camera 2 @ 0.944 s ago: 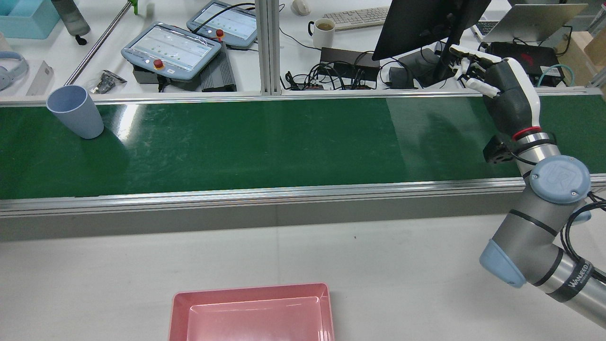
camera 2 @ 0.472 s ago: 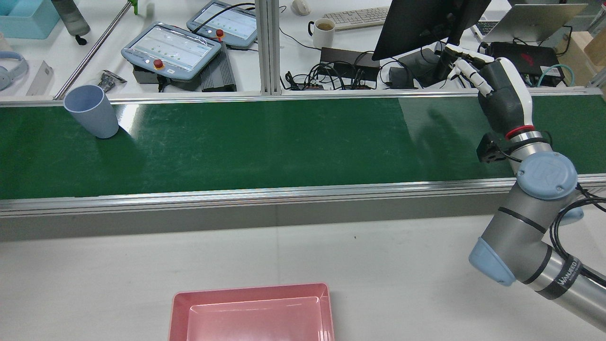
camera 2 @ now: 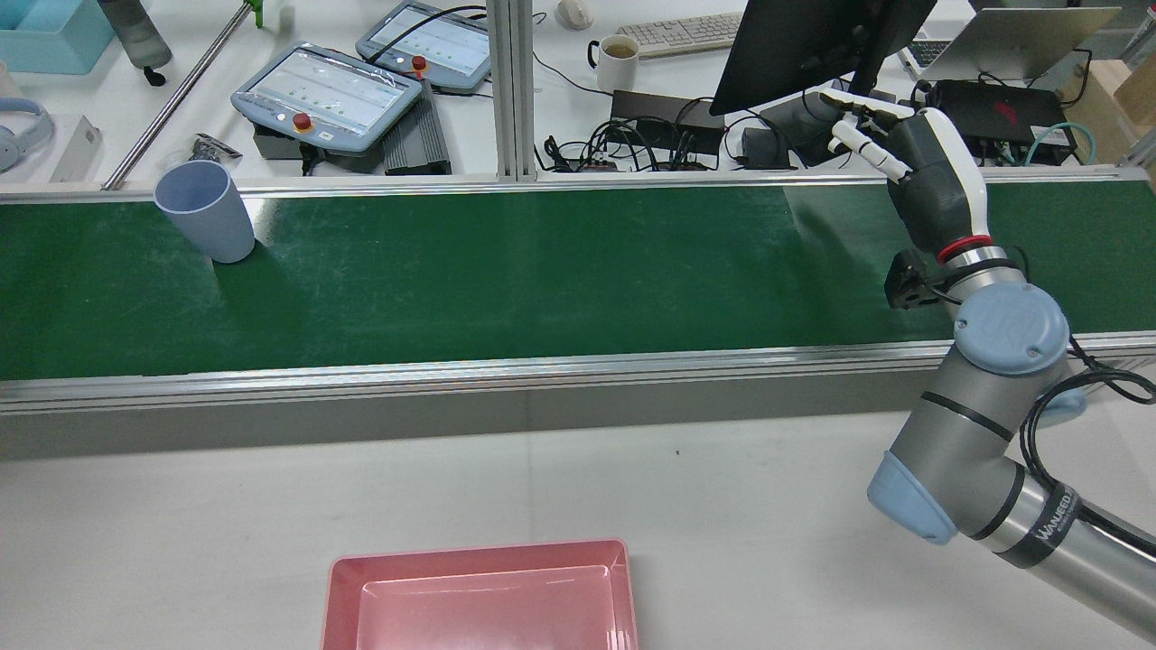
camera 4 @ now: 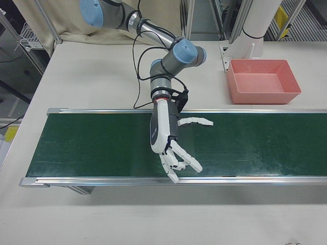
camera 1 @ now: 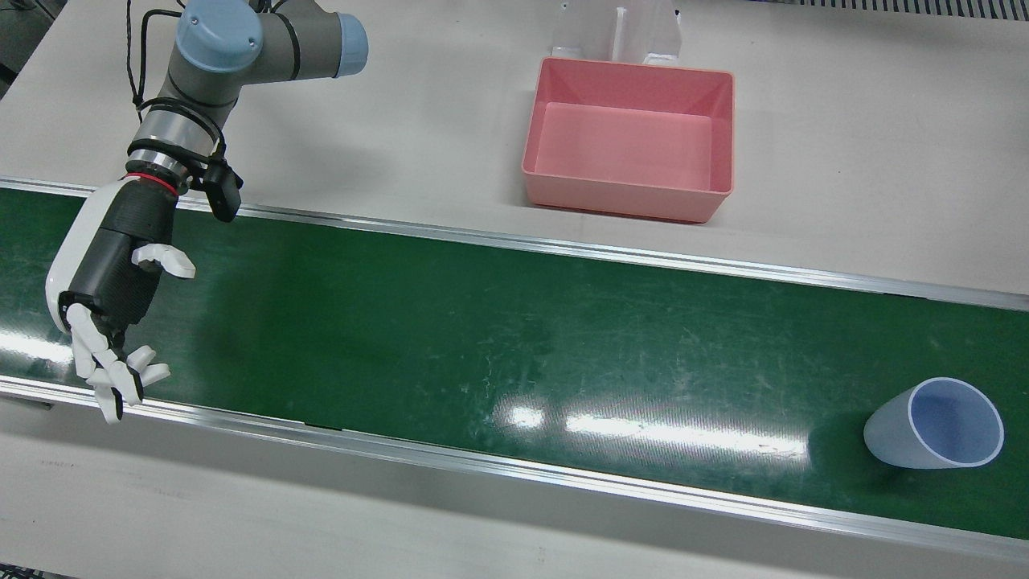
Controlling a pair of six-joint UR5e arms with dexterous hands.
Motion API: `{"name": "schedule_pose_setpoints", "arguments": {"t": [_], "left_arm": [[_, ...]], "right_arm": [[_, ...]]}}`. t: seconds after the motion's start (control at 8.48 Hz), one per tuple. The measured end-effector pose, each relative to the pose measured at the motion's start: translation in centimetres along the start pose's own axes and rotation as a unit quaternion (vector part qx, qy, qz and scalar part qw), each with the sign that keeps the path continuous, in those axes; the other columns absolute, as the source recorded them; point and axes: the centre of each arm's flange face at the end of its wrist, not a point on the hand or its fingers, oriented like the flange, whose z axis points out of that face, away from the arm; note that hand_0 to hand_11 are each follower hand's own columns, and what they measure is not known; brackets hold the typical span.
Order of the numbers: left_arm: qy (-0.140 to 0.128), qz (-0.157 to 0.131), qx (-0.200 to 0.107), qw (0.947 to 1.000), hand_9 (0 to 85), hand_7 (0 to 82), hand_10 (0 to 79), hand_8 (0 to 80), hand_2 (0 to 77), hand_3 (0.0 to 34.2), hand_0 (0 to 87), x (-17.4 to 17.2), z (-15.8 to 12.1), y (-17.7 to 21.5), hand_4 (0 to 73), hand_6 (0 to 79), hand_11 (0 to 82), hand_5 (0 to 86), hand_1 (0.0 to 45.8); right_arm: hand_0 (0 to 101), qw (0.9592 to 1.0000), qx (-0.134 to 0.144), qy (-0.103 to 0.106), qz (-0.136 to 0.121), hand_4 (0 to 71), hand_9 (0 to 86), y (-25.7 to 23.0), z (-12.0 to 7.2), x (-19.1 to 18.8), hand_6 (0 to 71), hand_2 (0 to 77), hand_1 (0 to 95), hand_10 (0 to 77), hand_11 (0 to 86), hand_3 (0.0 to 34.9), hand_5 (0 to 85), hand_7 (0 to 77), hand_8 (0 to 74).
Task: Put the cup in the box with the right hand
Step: 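Open the right hand fingers and lower it toward the belt, then hold the open right hand still as the blue cup approaches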
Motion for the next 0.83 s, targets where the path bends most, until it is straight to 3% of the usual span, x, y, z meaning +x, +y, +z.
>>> {"name": "schedule_pose_setpoints", "arguments": {"t": [0.35,0.47,0.71,0.83], "left_arm": [[0.0,0.0,0.0,1.0,0.0,0.0,0.0,0.0,0.5,0.0,0.0,0.0,0.0,0.0,0.0,0.0,0.0,0.0,0.5],[-0.001,0.0,0.0,1.0,0.0,0.0,0.0,0.0,0.5,0.0,0.0,0.0,0.0,0.0,0.0,0.0,0.0,0.0,0.5],[-0.001,0.0,0.0,1.0,0.0,0.0,0.0,0.0,0.5,0.0,0.0,0.0,0.0,0.0,0.0,0.0,0.0,0.0,0.5],[-0.001,0.0,0.0,1.0,0.0,0.0,0.0,0.0,0.5,0.0,0.0,0.0,0.0,0.0,0.0,0.0,0.0,0.0,0.5]], "right_arm": [[23,0.9997,-0.013,0.021,0.008,20.7,53.5,2.0,-0.7,2.6,29.5,17.5,4.9,11.4,17.5,0.0,3.3,69.8,29.5],[29,0.9996,-0.015,0.024,0.009,14.2,53.5,2.2,-0.8,2.9,27.8,18.0,4.4,12.5,18.0,4.2,2.7,69.8,29.5],[29,0.9994,-0.017,0.027,0.011,14.2,53.5,2.4,-0.9,3.1,27.8,18.0,4.4,12.5,18.0,4.2,2.7,69.8,29.5],[39,0.9994,-0.017,0.027,0.011,10.9,54.5,2.5,-0.9,3.1,26.7,22.4,4.9,13.6,19.6,6.9,5.5,70.4,29.5]]}}
